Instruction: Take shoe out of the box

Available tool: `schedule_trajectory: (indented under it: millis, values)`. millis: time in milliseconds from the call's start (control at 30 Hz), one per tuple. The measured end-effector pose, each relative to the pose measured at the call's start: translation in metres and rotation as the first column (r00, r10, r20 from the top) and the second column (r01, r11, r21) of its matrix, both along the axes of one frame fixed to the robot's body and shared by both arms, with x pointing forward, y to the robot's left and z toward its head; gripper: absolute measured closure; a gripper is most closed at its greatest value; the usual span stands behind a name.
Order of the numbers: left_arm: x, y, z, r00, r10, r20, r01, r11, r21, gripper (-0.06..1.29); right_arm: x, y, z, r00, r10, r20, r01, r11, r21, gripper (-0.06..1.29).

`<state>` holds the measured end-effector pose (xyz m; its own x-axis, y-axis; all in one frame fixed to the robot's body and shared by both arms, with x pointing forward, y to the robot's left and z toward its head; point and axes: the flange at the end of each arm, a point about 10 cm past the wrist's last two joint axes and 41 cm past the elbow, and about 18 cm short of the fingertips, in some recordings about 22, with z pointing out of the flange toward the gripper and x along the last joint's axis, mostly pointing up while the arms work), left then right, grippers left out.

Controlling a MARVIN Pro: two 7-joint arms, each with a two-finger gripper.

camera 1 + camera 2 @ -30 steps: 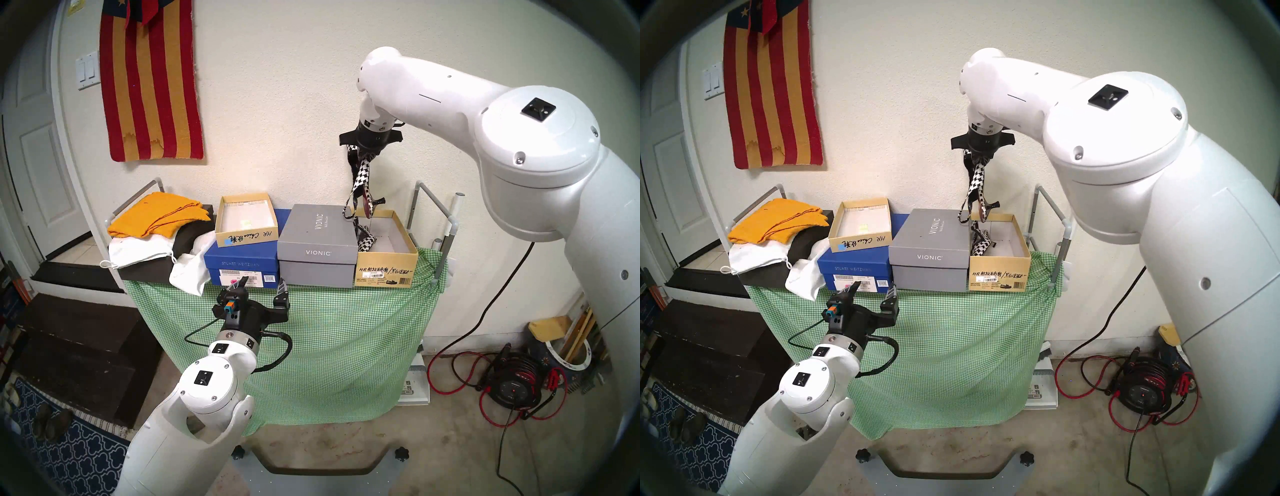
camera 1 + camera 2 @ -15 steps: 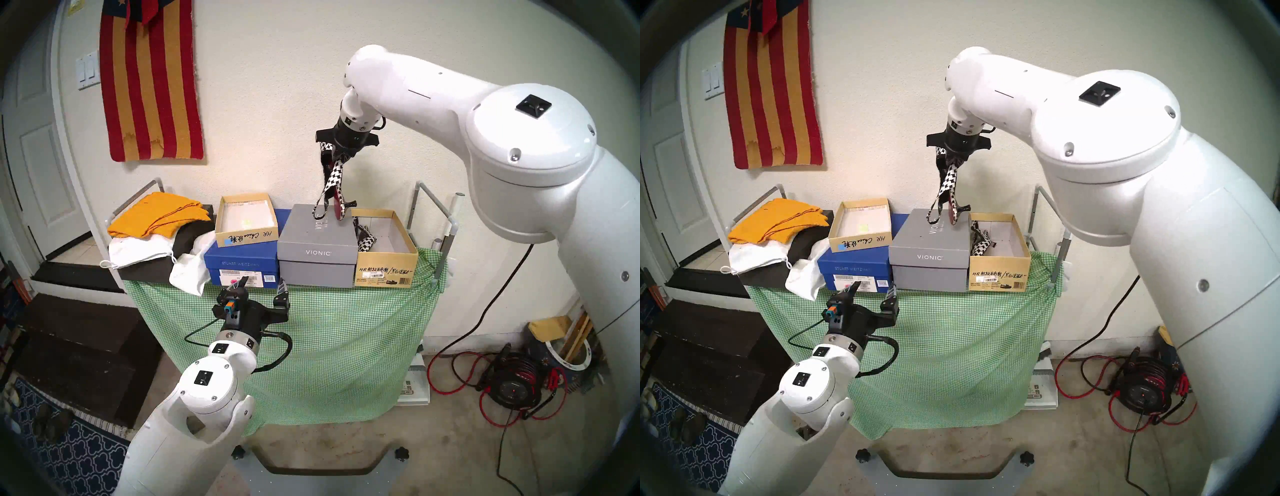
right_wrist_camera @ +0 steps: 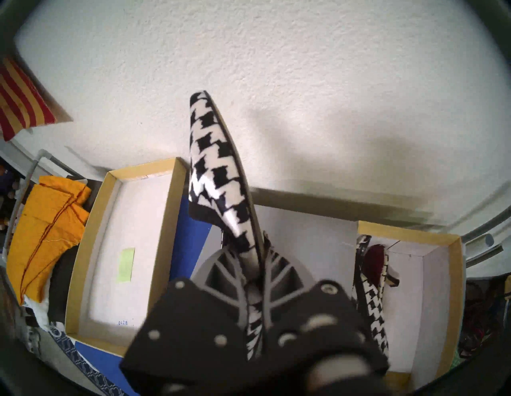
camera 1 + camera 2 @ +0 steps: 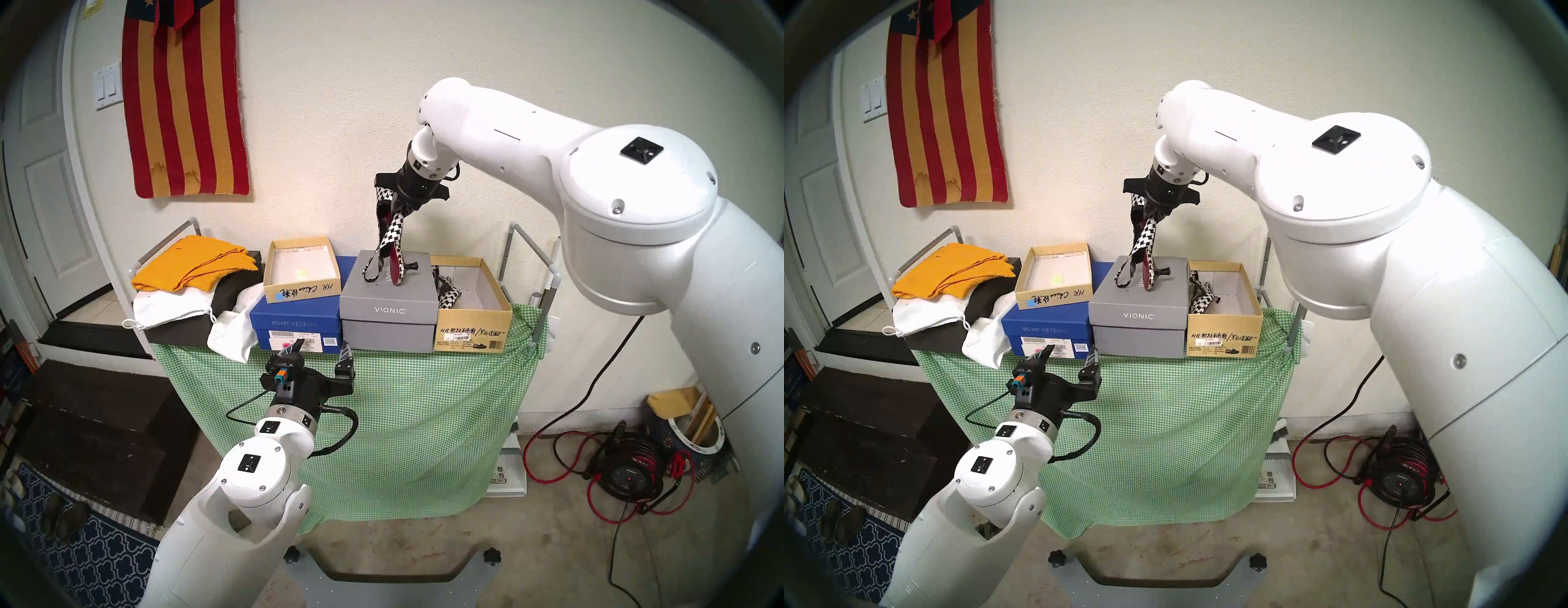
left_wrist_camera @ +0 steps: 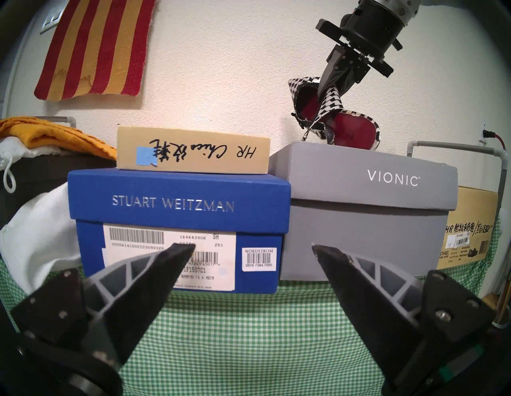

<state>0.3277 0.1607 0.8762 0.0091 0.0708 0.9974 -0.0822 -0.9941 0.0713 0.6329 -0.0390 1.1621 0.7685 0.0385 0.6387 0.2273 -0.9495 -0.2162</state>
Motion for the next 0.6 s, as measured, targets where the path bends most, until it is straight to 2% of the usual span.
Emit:
schedule_trajectory:
  millis: [600]
  values:
    - [0.000,0.000,0.000,1.000,0.000,0.000,0.000,1.000,0.000,0.00,-0.002,0.015,-0.028,0.998,0.023,-0.056,-0.020,0.998,0.061,1.17]
